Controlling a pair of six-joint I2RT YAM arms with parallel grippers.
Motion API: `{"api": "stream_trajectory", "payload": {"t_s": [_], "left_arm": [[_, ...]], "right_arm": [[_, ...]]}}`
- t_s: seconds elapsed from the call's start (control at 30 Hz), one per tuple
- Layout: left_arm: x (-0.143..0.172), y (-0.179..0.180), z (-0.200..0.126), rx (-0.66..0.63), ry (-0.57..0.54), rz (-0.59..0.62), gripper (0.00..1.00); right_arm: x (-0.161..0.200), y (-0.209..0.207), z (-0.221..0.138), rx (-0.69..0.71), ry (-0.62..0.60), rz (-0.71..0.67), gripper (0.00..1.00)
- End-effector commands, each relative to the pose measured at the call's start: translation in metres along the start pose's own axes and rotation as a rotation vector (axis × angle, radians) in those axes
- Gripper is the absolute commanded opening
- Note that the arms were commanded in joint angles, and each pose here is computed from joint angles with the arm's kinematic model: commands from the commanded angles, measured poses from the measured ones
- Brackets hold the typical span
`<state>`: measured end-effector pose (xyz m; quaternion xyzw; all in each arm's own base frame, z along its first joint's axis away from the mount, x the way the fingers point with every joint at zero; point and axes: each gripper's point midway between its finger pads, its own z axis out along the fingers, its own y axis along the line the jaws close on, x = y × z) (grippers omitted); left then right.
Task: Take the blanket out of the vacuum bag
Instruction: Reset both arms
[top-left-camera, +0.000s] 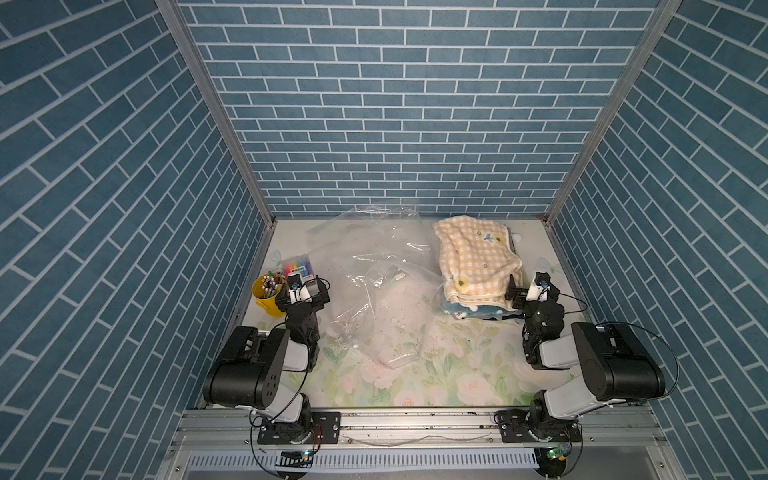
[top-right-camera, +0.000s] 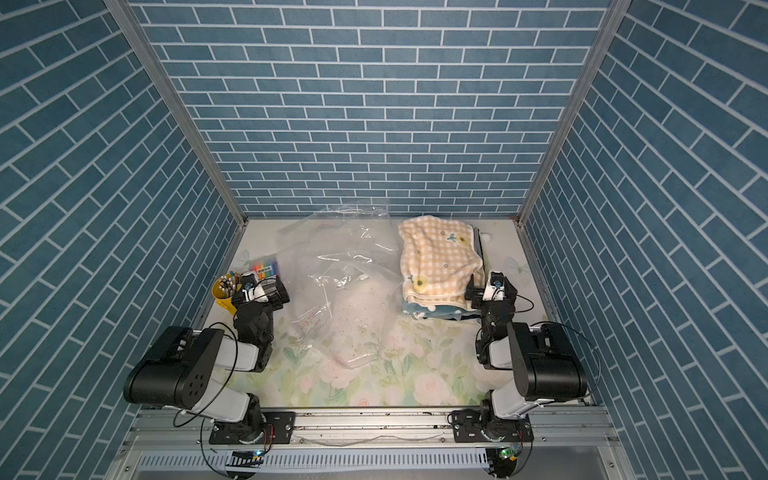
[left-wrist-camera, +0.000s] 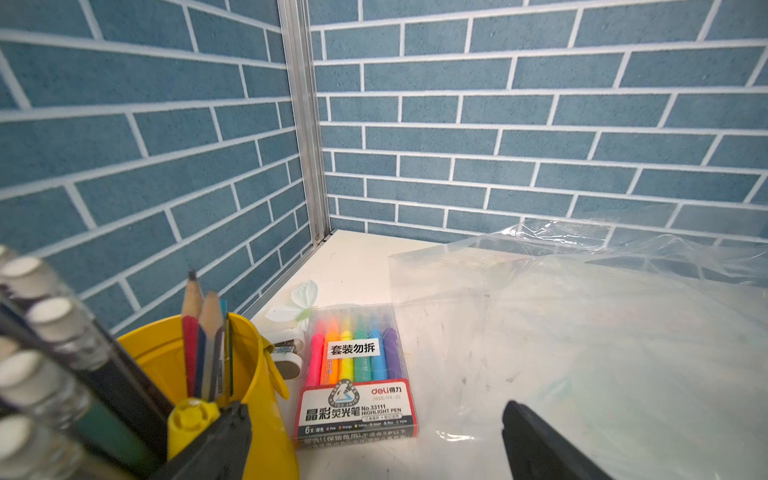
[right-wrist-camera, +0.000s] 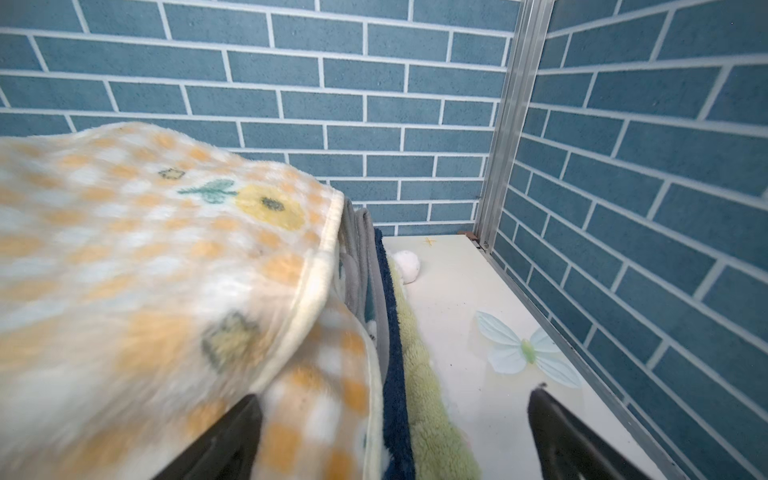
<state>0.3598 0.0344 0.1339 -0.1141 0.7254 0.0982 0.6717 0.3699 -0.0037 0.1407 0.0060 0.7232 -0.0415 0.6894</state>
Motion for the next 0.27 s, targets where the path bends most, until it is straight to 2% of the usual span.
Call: {"api": "stream_trajectory", "payload": {"t_s": [0.0, 0.23], "left_arm": [[0.0007, -0.0045, 0.0034, 0.028, 0.011, 0.001, 1.0], [-0.0007, -0.0034, 0.0024, 0.026, 0.003, 0.0, 0.99]], "right_arm": [[0.0116, 0.0005, 0.0009, 0.012, 0.051, -0.015, 0.99], [0.0109, 0.0028, 0.0017, 0.013, 0.052, -0.029, 0.99]]}}
